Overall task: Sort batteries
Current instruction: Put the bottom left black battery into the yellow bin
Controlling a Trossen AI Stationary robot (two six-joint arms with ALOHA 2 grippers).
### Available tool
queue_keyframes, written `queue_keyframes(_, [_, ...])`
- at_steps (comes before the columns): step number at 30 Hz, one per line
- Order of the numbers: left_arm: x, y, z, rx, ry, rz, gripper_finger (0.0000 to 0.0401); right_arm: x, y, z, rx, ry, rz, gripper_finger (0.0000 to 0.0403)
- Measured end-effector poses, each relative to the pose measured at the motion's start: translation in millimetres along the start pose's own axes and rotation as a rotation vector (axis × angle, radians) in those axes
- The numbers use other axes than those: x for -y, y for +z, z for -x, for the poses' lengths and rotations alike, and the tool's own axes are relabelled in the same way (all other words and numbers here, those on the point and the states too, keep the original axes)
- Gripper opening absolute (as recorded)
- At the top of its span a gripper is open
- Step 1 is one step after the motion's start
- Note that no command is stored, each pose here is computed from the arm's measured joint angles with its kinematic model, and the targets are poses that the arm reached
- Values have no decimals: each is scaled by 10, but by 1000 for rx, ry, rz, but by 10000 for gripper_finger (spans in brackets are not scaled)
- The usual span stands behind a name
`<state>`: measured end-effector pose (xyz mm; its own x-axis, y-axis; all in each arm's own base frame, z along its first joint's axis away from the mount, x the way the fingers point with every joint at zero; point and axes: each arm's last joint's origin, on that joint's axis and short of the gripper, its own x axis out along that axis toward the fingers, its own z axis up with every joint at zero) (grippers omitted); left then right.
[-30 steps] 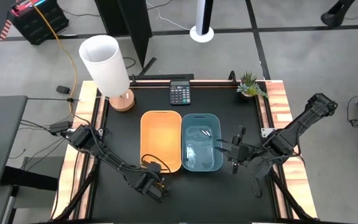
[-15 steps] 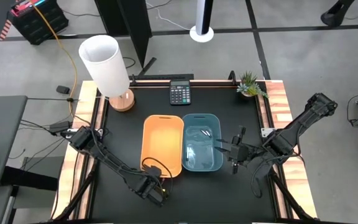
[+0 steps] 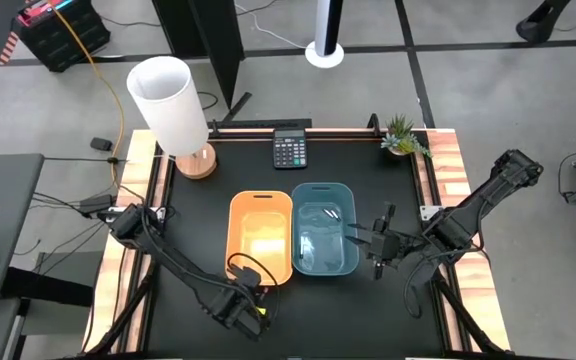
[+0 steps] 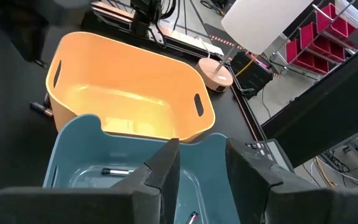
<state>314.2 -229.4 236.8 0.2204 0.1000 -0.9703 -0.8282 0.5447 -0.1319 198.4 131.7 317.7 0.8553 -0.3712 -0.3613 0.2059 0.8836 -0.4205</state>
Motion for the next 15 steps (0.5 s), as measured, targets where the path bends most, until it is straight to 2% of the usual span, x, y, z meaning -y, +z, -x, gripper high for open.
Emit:
queue_keyframes(5, [106,38,392,63,-76,-71,30,-3,4,2,3,1,1,141])
queue_keyframes(8, [115,97,615,146,-89,-108,30,-15,13,17,12,9,3,141])
queue_keyframes(11, [59,229,740,220,-34,-117,29,-38,18,46,23,22,10,141])
queue_keyframes(15, [-23,479,709,269,74,-119,29,-77,18,97,37,45,18,141])
